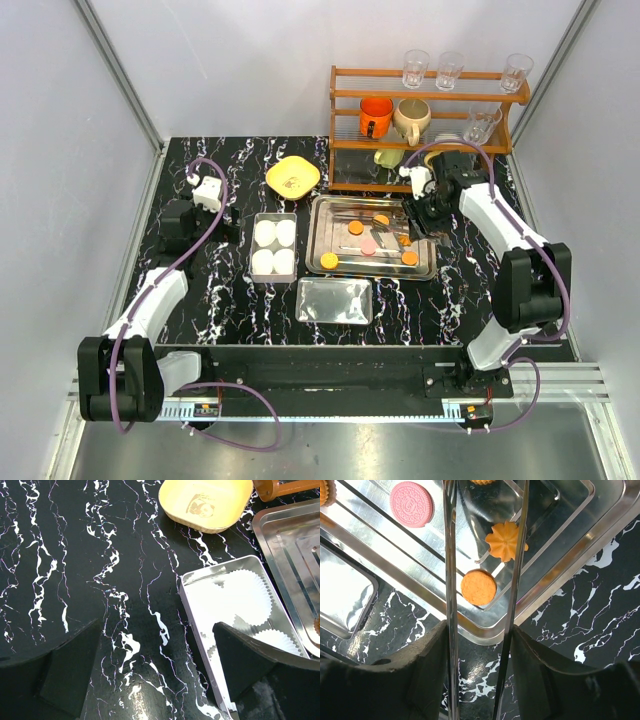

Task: Pack the cookies

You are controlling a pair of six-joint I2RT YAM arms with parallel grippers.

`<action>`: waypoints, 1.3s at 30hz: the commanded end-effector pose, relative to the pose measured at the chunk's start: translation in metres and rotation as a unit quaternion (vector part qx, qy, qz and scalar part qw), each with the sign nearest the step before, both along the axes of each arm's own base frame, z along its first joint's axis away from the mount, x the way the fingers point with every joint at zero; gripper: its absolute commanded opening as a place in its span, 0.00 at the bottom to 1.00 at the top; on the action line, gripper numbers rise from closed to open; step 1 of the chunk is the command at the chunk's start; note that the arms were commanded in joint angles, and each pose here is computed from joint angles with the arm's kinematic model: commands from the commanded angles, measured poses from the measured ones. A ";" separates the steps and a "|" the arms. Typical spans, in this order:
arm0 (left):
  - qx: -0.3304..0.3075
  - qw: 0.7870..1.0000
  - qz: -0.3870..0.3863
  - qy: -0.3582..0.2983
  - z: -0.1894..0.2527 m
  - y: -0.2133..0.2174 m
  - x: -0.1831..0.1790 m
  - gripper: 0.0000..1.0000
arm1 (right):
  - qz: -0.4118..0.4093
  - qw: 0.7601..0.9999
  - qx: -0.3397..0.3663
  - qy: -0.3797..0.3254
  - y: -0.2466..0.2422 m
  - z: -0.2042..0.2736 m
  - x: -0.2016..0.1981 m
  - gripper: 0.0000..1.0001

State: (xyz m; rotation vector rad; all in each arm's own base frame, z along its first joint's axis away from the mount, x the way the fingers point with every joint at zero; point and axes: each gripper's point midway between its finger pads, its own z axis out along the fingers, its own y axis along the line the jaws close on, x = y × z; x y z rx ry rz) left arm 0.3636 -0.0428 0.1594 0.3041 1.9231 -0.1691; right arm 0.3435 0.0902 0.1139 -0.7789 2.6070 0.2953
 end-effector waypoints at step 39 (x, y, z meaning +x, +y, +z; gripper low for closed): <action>0.012 0.998 0.009 -0.060 0.035 0.006 0.012 0.99 | 0.001 0.997 0.059 -0.050 0.025 0.052 0.020 0.20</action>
